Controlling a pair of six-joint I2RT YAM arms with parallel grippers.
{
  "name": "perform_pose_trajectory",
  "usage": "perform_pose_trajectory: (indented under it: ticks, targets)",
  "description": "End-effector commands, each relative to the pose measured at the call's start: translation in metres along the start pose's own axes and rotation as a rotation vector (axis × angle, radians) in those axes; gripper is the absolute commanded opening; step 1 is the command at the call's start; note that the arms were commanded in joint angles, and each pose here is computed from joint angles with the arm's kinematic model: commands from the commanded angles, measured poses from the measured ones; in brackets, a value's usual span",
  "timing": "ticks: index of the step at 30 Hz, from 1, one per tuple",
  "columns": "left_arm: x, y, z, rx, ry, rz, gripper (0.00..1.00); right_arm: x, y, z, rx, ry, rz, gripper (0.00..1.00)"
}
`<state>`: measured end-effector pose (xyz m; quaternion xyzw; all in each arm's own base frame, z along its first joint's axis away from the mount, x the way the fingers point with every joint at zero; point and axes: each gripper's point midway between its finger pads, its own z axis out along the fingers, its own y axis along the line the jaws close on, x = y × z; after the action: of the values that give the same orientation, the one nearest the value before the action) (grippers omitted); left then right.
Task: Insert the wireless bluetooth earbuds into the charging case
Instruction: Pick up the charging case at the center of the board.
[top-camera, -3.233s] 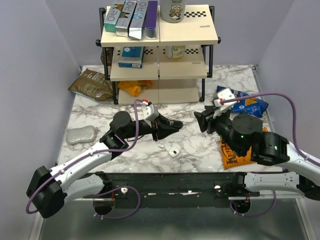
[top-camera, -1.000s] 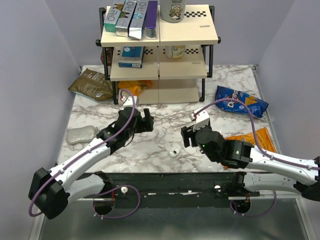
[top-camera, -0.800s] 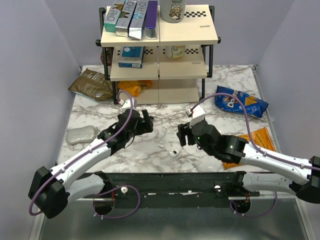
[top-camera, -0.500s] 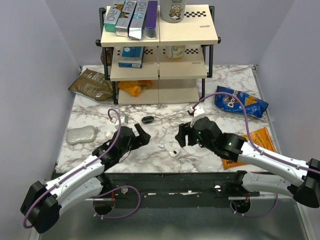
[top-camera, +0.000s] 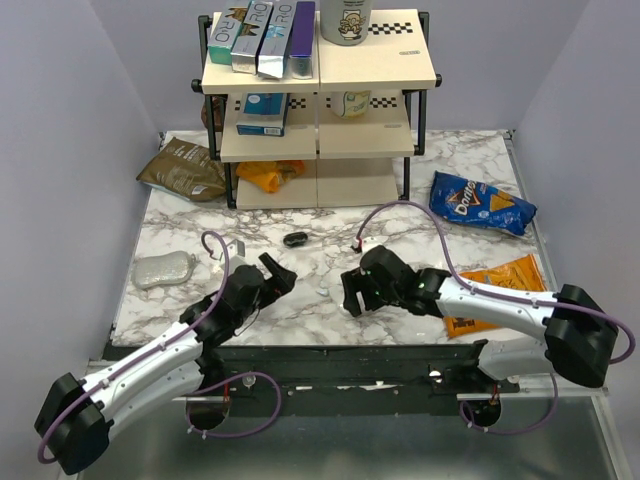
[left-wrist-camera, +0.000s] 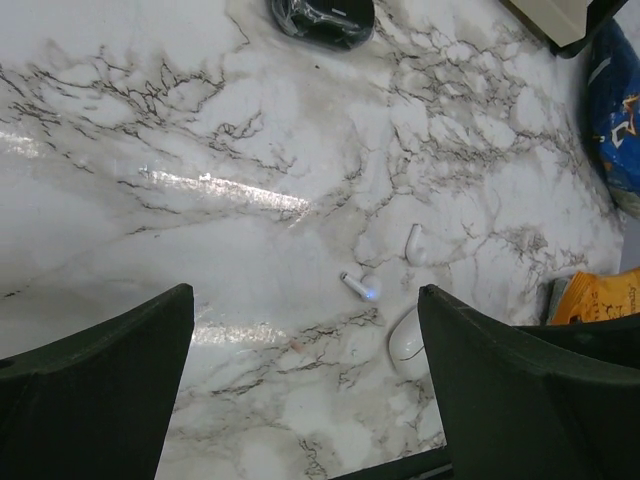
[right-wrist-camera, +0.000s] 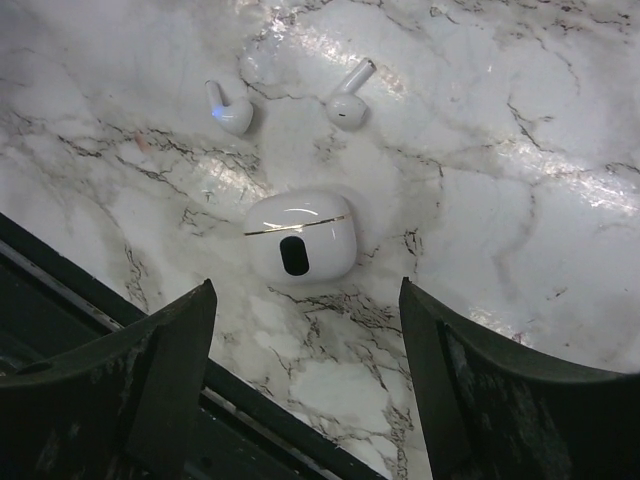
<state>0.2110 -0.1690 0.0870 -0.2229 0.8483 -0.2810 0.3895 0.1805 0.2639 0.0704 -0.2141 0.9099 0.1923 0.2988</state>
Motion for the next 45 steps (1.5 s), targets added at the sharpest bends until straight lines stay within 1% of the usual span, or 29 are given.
perform_pose_trajectory:
  ticks: [1,4,5,10,13,15,16,17,19,20,22,27,32,37,45]
  targets:
    - [-0.013,-0.003,-0.005,0.016,-0.055,0.078,0.99,-0.001,0.009,0.011,-0.045,0.017,-0.036,0.83]
    - [-0.014,-0.003,-0.007,-0.004,-0.037,0.137,0.99,-0.001,0.01,0.016,-0.052,0.027,-0.085,0.85]
    - [-0.014,-0.002,-0.007,-0.016,-0.034,0.141,0.99,0.002,0.008,0.019,-0.047,0.042,-0.113,0.85]
    - [-0.011,0.001,-0.005,-0.023,-0.022,0.134,0.99,-0.003,-0.007,0.017,0.037,0.015,-0.126,0.85]
    - [-0.008,0.002,-0.004,-0.025,-0.018,0.133,0.99,0.001,-0.009,0.011,0.024,0.001,-0.124,0.81]
    - [-0.01,0.0,-0.004,-0.017,-0.022,0.136,0.99,0.005,-0.01,0.01,0.021,0.005,-0.121,0.75]
    - [-0.01,0.0,-0.004,-0.016,-0.023,0.137,0.99,0.007,-0.009,0.009,0.016,0.002,-0.119,0.68]
    - [-0.01,-0.001,-0.004,-0.017,-0.024,0.14,0.99,0.013,-0.009,0.01,0.009,0.011,-0.12,0.51]
    - [-0.012,-0.001,-0.004,-0.015,-0.029,0.148,0.99,0.016,-0.002,0.011,-0.018,0.01,-0.113,0.32]
    - [-0.012,0.0,-0.004,-0.02,-0.029,0.149,0.99,0.021,0.002,0.011,-0.03,0.017,-0.115,0.14]
    - [-0.014,0.0,-0.006,-0.019,-0.037,0.152,0.98,0.025,0.007,0.013,-0.043,0.025,-0.115,0.01]
    - [-0.017,0.0,-0.009,-0.016,-0.05,0.148,0.98,0.037,0.02,0.023,-0.067,0.058,-0.117,0.01]
    - [-0.016,0.004,-0.01,-0.028,-0.046,0.147,0.98,0.036,0.028,0.031,-0.081,0.068,-0.1,0.01]
    - [-0.013,0.008,-0.009,-0.042,-0.037,0.147,0.98,0.036,0.024,0.044,-0.03,0.083,-0.081,0.01]
    - [-0.014,0.009,-0.01,-0.049,-0.038,0.152,0.98,0.018,0.024,0.056,0.031,0.043,-0.051,0.01]
